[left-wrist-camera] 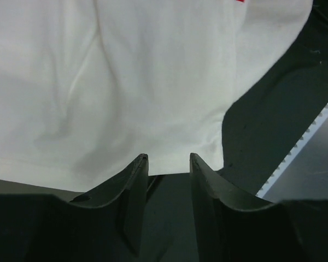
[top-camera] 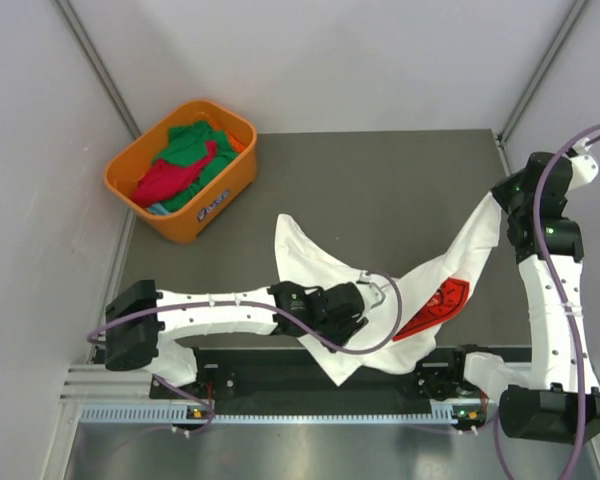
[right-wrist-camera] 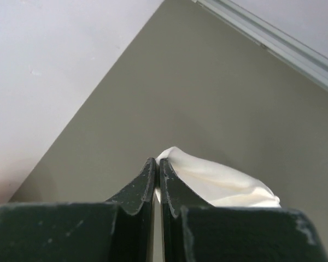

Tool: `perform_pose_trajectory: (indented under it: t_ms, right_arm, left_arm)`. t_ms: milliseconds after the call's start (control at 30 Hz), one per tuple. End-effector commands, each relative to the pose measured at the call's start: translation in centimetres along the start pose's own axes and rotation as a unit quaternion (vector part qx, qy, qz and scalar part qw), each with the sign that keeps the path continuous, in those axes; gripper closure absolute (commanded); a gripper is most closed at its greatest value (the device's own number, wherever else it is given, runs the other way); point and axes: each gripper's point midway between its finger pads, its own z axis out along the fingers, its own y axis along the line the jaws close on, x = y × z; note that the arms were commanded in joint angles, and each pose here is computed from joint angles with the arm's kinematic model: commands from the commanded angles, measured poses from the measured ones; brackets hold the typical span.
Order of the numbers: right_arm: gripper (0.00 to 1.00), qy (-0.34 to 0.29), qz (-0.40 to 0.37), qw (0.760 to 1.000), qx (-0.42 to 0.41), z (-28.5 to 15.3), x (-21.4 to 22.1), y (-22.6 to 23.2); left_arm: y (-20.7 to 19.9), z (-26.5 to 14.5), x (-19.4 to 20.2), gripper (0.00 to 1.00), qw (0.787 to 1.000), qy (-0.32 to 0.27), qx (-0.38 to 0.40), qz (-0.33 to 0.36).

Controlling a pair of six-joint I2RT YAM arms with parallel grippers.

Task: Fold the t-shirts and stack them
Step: Flatten the tshirt out

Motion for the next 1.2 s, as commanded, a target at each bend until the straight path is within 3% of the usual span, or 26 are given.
perform_pose_trajectory:
  t_ms: [0, 133, 333, 767, 1033, 1167]
  right_arm:
    - [1.00, -0.023, 0.013, 0.999, -0.020, -1.1, -1.4, 0.2]
    - [1.00, -0.015, 0.008, 1.000, -0.017, -1.2, -0.9, -0.3]
    - [1.00, -0.002, 0.010, 1.000, -0.016, -1.1, 0.1, -0.7]
    - [1.00, 0.002, 0.012, 1.000, -0.027, -1.9, 0.4, -0.7]
    - [1.00, 0.005, 0.013, 1.000, -0.027, -1.9, 0.5, -0.7]
    - [1.00, 0.006, 0.015, 0.999, -0.032, -1.9, 0.4, -0.4]
  left_arm:
    - [-3.2, 0.7, 0.2, 0.59, 0.999, -0.013, 0.030, -0.010]
    - [-6.7, 1.3, 1.4, 0.59, 0.999, -0.004, 0.049, 0.010]
    - [-8.9, 2.7, 3.7, 0.58, 0.999, 0.033, 0.037, 0.018]
    - [-7.0, 6.2, 6.6, 0.57, 0.997, 0.058, -0.039, 0.026]
    - [-6.3, 6.1, 7.0, 0.57, 0.995, 0.066, -0.062, 0.032]
    - [-6.0, 6.3, 7.6, 0.68, 0.994, 0.075, -0.068, 0.031]
